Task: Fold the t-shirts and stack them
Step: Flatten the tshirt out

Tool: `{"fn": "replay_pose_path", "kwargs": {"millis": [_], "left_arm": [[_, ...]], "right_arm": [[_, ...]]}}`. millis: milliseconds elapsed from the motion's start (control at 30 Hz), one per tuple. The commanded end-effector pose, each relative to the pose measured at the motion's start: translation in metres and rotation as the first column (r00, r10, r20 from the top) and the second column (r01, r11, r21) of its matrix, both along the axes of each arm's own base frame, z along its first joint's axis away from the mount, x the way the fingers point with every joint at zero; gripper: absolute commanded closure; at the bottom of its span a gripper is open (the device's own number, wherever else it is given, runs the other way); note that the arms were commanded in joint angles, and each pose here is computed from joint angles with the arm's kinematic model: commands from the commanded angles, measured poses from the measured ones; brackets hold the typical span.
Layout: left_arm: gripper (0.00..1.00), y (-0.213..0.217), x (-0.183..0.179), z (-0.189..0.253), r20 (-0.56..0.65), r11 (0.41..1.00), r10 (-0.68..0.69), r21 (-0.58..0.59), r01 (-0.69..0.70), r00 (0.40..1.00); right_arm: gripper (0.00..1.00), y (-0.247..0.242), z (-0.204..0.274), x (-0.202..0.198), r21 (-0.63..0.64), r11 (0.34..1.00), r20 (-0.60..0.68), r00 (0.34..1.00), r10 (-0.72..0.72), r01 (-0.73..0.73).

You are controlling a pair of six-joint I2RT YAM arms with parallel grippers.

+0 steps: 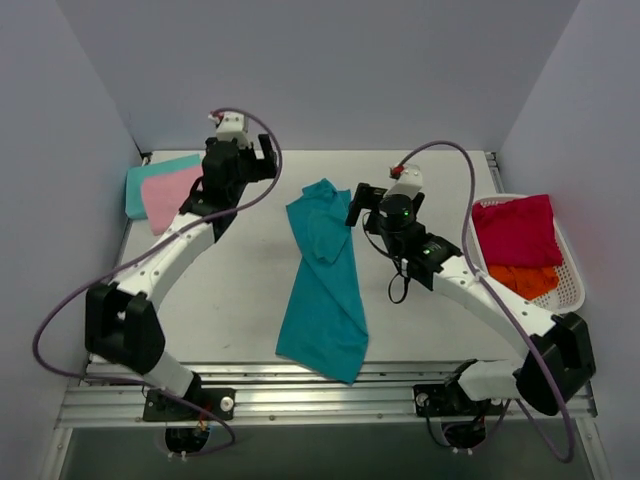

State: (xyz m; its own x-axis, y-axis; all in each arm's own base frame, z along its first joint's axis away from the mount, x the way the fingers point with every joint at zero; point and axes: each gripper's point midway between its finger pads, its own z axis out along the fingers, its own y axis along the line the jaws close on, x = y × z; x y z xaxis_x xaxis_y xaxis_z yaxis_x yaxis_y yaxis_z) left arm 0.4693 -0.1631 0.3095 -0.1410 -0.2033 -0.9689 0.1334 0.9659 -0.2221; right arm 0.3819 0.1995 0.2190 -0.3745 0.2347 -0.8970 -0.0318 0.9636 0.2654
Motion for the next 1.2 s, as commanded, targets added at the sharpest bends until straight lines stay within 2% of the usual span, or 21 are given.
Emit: {"fn": "replay_pose_path", "kwargs": {"millis": [0,67,100,167,200,233,267,300,367,400,467,500,600,833,867,1000,1167], "left_arm": [[0.06,-0.014,0.031,-0.047,-0.202,0.996,-0.058,0.049,0.069,0.978],[0.06,-0.031,0.043,-0.06,-0.238,0.991,-0.117,0.04,0.13,0.964],[0.06,-0.038,0.051,-0.077,-0.266,0.99,-0.124,0.032,0.137,0.956],[0.06,-0.049,0.06,-0.077,-0.288,0.989,-0.147,-0.036,0.143,0.946],[0.06,-0.056,0.063,-0.1,-0.347,0.985,-0.169,-0.045,0.164,0.923],[0.06,-0.069,0.068,-0.09,-0.331,0.974,-0.228,-0.071,0.216,0.916],[0.05,-0.088,0.065,-0.096,-0.34,0.956,-0.294,-0.084,0.283,0.893],[0.05,-0.095,0.066,-0.118,-0.383,0.954,-0.295,-0.072,0.291,0.875],[0.05,-0.116,0.068,-0.121,-0.38,0.941,-0.331,-0.059,0.334,0.864],[0.05,-0.123,0.067,-0.142,-0.424,0.936,-0.338,-0.063,0.345,0.84],[0.05,-0.146,0.064,-0.145,-0.428,0.918,-0.383,-0.079,0.388,0.818],[0.04,-0.152,0.06,-0.162,-0.469,0.917,-0.377,-0.07,0.392,0.799],[0.04,-0.172,0.045,-0.174,-0.496,0.912,-0.371,-0.036,0.409,0.785],[0.05,-0.208,0.016,-0.191,-0.525,0.888,-0.417,-0.063,0.455,0.742],[0.04,-0.21,0.012,-0.206,-0.563,0.889,-0.404,-0.056,0.455,0.72],[0.04,-0.228,0.007,-0.211,-0.572,0.88,-0.414,-0.054,0.471,0.708],[0.04,-0.235,0.007,-0.214,-0.576,0.897,-0.38,-0.038,0.441,0.723]], "right_arm": [[0.0,-0.021,0.013,-0.027,0.074,0.996,0.04,0.997,-0.061,0.058],[0.0,-0.031,0.012,-0.04,0.094,0.992,0.036,0.995,-0.09,0.086],[0.0,-0.034,-0.004,-0.048,0.107,0.989,0.008,0.995,-0.104,0.102],[0.01,-0.037,-0.003,-0.059,0.131,0.986,0.025,0.994,-0.107,0.102],[0.02,-0.039,-0.006,-0.063,0.148,0.982,0.021,0.993,-0.12,0.115],[0.02,-0.044,-0.011,-0.069,0.153,0.981,0.027,0.992,-0.127,0.121],[0.02,-0.046,-0.013,-0.072,0.154,0.98,0.033,0.991,-0.13,0.124],[0.02,-0.047,-0.011,-0.074,0.164,0.979,0.044,0.99,-0.131,0.122],[0.02,-0.049,-0.018,-0.076,0.148,0.981,0.042,0.99,-0.133,0.126],[0.02,-0.052,-0.019,-0.076,0.14,0.98,0.044,0.988,-0.151,0.144],[0.02,-0.055,-0.024,-0.074,0.113,0.98,0.027,0.985,-0.17,0.166],[0.02,-0.058,-0.029,-0.072,0.091,0.977,0.019,0.981,-0.194,0.191],[0.03,-0.059,-0.035,-0.07,0.062,0.975,0.002,0.977,-0.214,0.213],[0.03,-0.059,-0.041,-0.069,0.06,0.972,-0.013,0.974,-0.226,0.226],[0.03,-0.059,-0.04,-0.069,0.063,0.972,-0.011,0.974,-0.226,0.226],[0.03,-0.062,-0.041,-0.07,0.059,0.969,-0.013,0.971,-0.239,0.239],[0.03,-0.069,-0.039,-0.074,0.056,0.964,-0.007,0.966,-0.259,0.259]]}}
